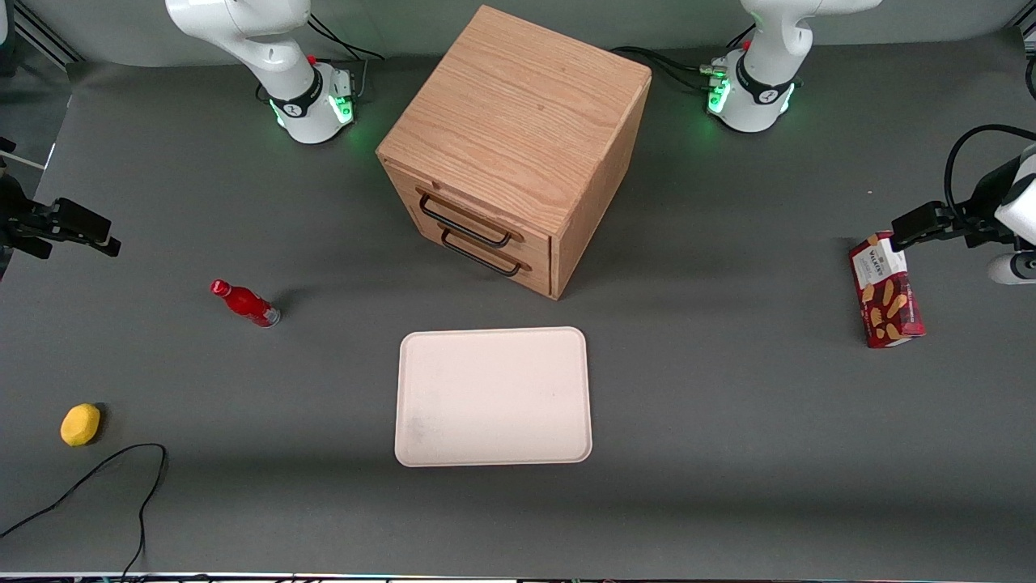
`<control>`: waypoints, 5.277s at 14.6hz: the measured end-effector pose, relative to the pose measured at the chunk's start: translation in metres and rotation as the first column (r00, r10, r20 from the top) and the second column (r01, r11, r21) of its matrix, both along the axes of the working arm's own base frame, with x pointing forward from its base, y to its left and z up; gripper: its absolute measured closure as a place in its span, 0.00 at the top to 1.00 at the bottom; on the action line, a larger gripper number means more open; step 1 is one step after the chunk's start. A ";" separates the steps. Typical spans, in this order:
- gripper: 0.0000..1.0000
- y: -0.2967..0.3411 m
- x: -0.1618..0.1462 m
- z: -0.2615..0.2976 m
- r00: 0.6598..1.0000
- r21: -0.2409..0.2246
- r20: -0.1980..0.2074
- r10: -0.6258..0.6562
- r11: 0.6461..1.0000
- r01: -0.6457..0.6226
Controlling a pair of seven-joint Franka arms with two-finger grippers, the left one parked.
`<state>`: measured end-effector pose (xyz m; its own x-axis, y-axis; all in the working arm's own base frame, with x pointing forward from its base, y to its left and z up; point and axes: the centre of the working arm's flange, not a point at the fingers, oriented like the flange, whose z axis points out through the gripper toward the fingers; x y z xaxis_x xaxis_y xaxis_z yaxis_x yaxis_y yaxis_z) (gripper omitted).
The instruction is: Open upper drawer
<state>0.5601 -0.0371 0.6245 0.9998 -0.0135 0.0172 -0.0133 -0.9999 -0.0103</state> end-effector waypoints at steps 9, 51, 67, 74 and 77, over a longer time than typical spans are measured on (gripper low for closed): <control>1.00 0.001 0.000 0.000 1.000 0.000 0.000 0.003 1.000 -0.003; 1.00 0.399 0.001 -0.105 0.667 -0.006 0.019 0.745 0.667 -0.745; 1.00 0.405 -0.037 -0.090 0.540 0.023 -0.029 0.841 0.541 -0.841; 1.00 0.411 -0.041 -0.095 0.532 0.094 -0.008 0.847 0.530 -0.843; 1.00 0.412 -0.042 -0.105 0.516 0.105 -0.025 0.857 0.515 -0.851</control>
<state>0.5176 0.3746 0.5193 0.5286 0.8488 -0.0089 0.8427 -0.5260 -0.1147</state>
